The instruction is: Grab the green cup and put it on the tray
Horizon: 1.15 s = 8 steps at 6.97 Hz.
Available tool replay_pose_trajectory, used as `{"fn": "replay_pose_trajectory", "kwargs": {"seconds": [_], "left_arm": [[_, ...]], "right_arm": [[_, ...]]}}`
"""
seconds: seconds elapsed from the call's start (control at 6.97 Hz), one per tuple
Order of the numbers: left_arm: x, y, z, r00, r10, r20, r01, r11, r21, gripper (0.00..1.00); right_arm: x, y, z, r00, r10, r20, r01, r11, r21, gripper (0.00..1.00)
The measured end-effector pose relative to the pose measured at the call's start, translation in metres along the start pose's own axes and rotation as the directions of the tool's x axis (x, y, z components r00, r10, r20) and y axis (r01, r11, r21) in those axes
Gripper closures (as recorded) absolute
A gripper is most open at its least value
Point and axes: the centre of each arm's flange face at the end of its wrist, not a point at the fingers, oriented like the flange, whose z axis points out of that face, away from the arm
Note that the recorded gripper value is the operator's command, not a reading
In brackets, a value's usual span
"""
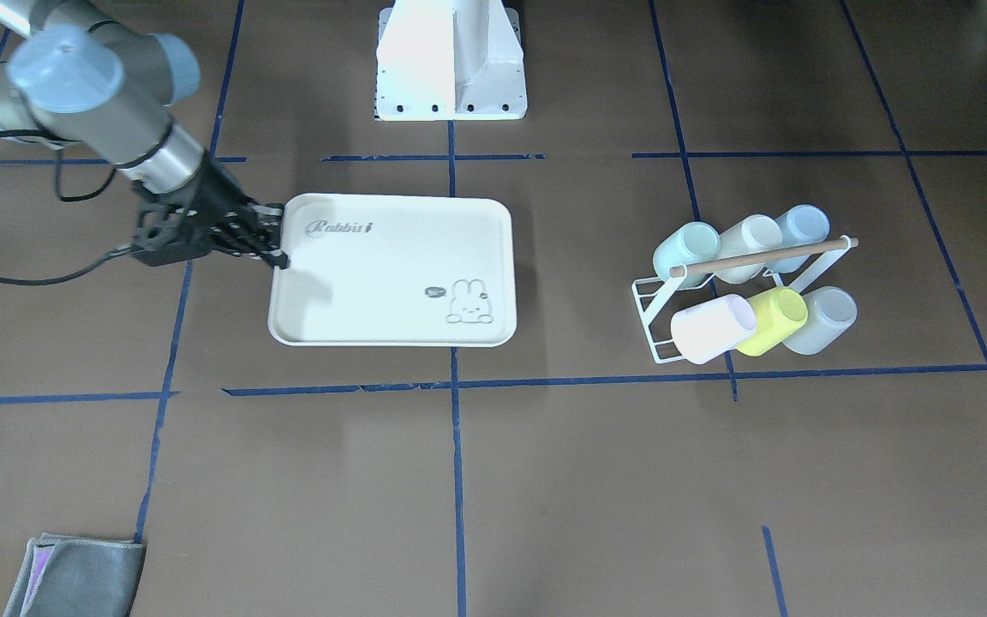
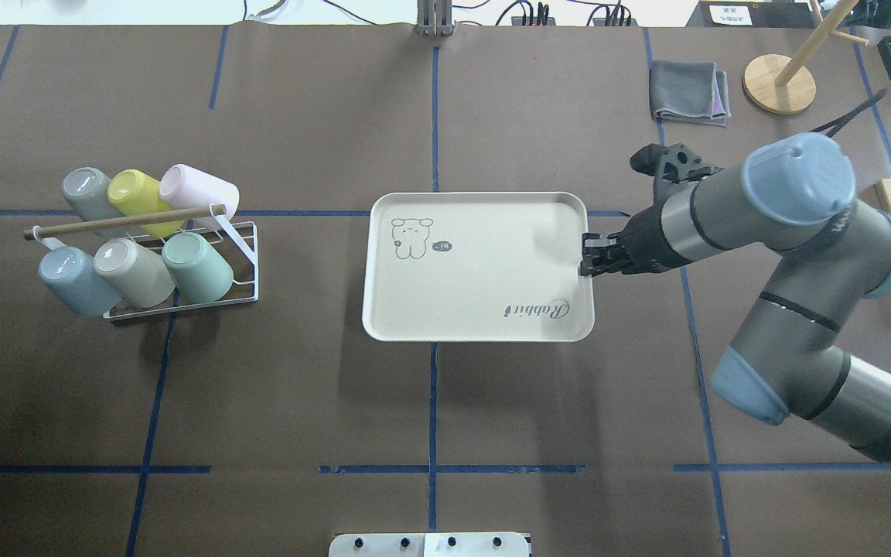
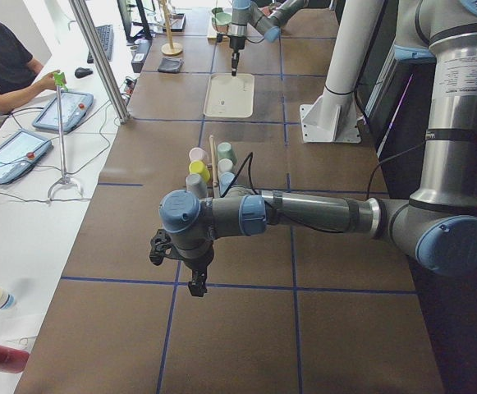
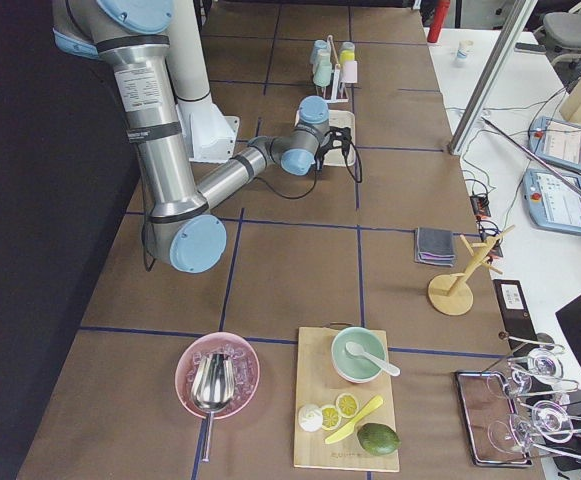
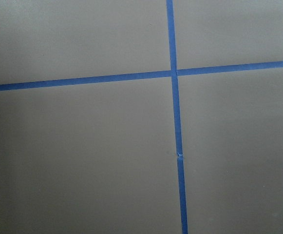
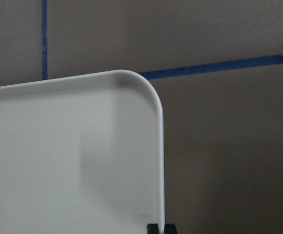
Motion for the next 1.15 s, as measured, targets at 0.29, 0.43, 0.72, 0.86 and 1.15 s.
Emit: {"fn": "replay_pose_trajectory", "kwargs": {"seconds": [0.29, 0.43, 0.72, 0.86, 1.15], "left_arm": [[0.000, -0.004, 0.001, 1.000, 0.000, 0.001, 0.000, 1.000, -0.002, 0.00], [0.000, -0.005, 0.000, 1.000, 0.001, 0.001, -0.001, 1.000, -0.002, 0.00], [0.000, -0.005, 0.000, 1.000, 0.002, 0.001, -0.002, 1.000, -0.002, 0.00], [0.000, -0.005, 0.000, 1.000, 0.002, 0.001, -0.002, 1.000, -0.001, 0.00], [0.001, -0.006, -0.001, 1.000, 0.004, 0.002, -0.004, 1.000, 0.001, 0.00]], "right_arm": [[-0.029, 0.022, 0.039, 0.999, -0.031, -0.024, 0.031, 0.999, -0.025, 1.00], [-0.033, 0.028, 0.050, 0.999, -0.039, -0.031, 0.038, 0.999, -0.032, 1.00], [-0.039, 0.033, 0.058, 0.998, -0.046, -0.033, 0.045, 0.998, -0.040, 0.01], [-0.039, 0.033, 0.060, 0.998, -0.049, -0.032, 0.048, 0.998, -0.042, 0.00], [-0.038, 0.033, 0.060, 0.998, -0.053, -0.029, 0.052, 0.998, -0.042, 0.00]]}}
